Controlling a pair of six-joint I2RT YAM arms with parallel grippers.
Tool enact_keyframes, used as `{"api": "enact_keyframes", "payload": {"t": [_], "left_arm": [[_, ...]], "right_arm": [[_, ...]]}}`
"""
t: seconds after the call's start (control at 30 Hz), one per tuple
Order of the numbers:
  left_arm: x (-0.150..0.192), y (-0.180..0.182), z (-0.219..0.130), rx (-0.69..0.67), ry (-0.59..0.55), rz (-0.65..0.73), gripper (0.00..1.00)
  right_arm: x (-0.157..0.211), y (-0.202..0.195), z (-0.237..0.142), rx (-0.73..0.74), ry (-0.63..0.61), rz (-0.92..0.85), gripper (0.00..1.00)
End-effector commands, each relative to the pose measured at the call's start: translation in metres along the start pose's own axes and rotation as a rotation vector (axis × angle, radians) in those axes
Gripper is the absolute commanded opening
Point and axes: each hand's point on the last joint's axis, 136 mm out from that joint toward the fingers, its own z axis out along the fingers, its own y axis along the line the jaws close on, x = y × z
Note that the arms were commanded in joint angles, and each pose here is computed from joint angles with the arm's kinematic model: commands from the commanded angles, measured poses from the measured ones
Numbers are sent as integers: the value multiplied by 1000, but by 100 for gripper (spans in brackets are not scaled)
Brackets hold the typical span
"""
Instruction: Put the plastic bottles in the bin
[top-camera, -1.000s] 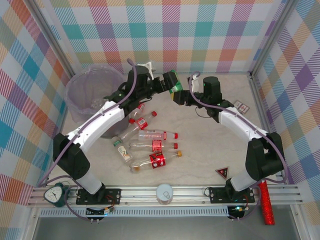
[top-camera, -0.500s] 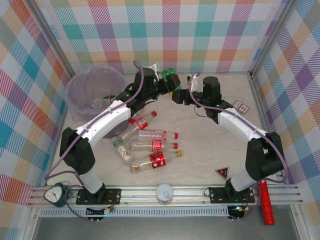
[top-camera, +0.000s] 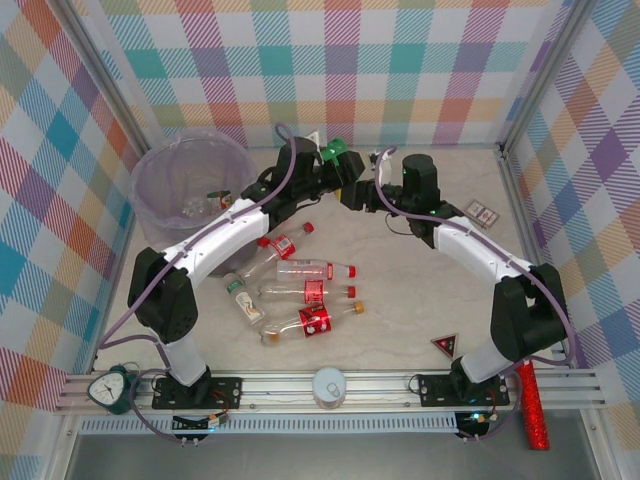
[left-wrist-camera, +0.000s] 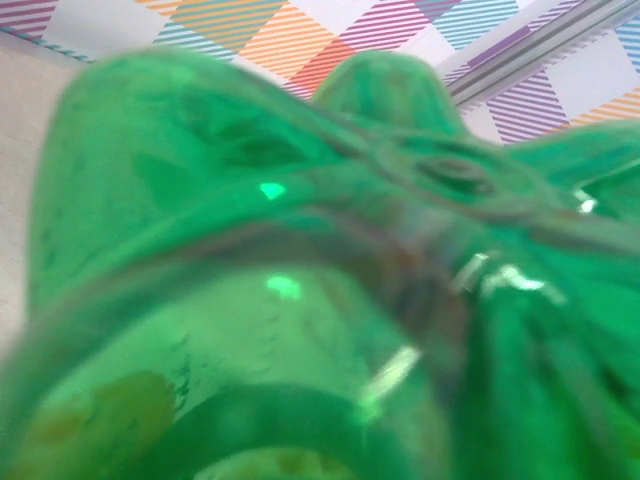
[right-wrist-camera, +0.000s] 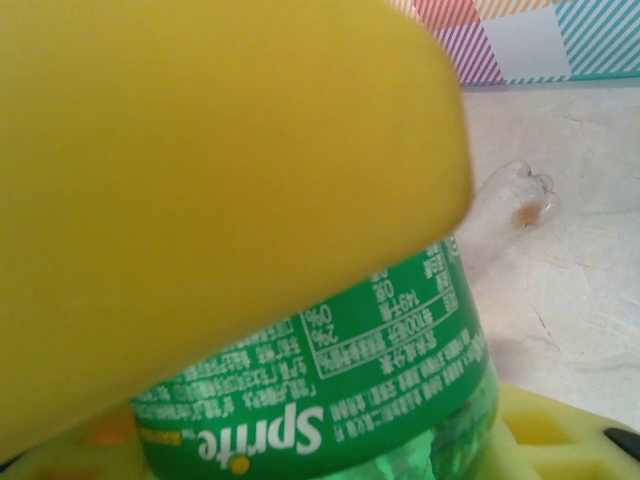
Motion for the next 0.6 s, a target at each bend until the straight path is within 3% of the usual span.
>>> {"api": "enact_keyframes", "payload": {"t": [0.0,0.2,0.33,0.57], "left_arm": [[-10,-22,-5,60,-25,24,66],[-13,-23,-5,58,-27,33,52],[-15,-23,-4,50,-22,37,46],[-29,-18,-14,24,-56,48,38]], "right_arm": [[-8,9,-2,-18,-18,-49,52],[-5,6,-1,-4,-1,-54,55],[-3,4,-3,20,24,-64,63],[2,5,-13,66,67,-124,91]]}}
